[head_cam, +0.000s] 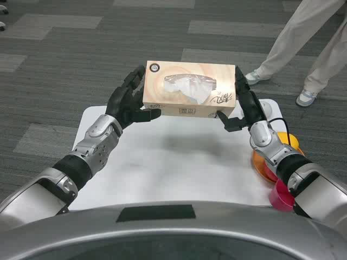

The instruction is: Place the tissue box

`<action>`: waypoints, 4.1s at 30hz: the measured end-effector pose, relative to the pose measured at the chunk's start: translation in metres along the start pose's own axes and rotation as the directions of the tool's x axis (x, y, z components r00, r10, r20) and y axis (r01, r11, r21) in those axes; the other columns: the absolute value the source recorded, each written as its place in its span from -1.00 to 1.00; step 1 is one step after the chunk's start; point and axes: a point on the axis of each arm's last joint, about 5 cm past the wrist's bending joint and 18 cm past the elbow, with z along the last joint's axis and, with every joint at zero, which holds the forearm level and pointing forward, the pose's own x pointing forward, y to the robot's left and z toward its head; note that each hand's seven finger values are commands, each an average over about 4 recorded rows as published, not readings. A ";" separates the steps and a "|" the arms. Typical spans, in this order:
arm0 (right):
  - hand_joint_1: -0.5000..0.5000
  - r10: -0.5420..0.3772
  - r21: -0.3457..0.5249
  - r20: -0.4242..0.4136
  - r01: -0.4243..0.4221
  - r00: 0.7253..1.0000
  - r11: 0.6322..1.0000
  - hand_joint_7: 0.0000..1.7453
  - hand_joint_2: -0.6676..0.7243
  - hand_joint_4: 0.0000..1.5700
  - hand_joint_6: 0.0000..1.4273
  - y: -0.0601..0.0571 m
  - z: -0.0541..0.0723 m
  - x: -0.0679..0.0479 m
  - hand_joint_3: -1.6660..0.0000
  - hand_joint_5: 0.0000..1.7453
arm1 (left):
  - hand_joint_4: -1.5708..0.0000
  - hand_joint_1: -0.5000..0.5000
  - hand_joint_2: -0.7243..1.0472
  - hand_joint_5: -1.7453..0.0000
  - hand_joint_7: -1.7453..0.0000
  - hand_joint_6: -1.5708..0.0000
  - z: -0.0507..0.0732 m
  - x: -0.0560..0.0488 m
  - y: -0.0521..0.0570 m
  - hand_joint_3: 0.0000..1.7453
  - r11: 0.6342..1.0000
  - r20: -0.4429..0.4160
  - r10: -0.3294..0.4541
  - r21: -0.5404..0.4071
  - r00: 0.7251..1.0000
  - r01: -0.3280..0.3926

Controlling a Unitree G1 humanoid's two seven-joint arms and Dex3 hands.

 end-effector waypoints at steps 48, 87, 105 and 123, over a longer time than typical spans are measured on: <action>-0.42 0.049 -0.035 0.010 -0.048 0.999 0.998 -1.00 -0.82 -0.67 -1.00 0.002 -0.003 -0.008 -0.52 -1.00 | 1.00 1.00 1.00 1.00 1.00 1.00 -0.014 -0.013 0.002 -0.60 1.000 -0.035 0.019 -0.011 0.999 -0.020; -0.50 0.191 -0.129 -0.086 -0.201 0.978 0.971 -0.92 -0.82 -0.53 -1.00 0.012 -0.014 -0.012 -0.52 -1.00 | 1.00 1.00 1.00 1.00 1.00 1.00 -0.042 -0.032 0.015 -0.60 0.997 -0.188 0.075 0.003 0.979 -0.076; -0.50 0.268 -0.164 -0.114 -0.285 0.957 0.944 -0.92 -0.82 -0.49 -1.00 0.014 -0.015 -0.010 -0.52 -1.00 | 1.00 1.00 1.00 1.00 1.00 1.00 -0.054 -0.041 0.023 -0.60 0.992 -0.260 0.123 0.010 0.958 -0.125; -0.50 0.270 -0.185 -0.174 -0.301 0.947 0.936 -0.92 -0.82 -0.29 -1.00 0.010 -0.023 -0.011 -0.62 -1.00 | 1.00 1.00 1.00 1.00 1.00 1.00 -0.056 -0.040 0.025 -0.60 0.992 -0.291 0.124 0.032 0.949 -0.120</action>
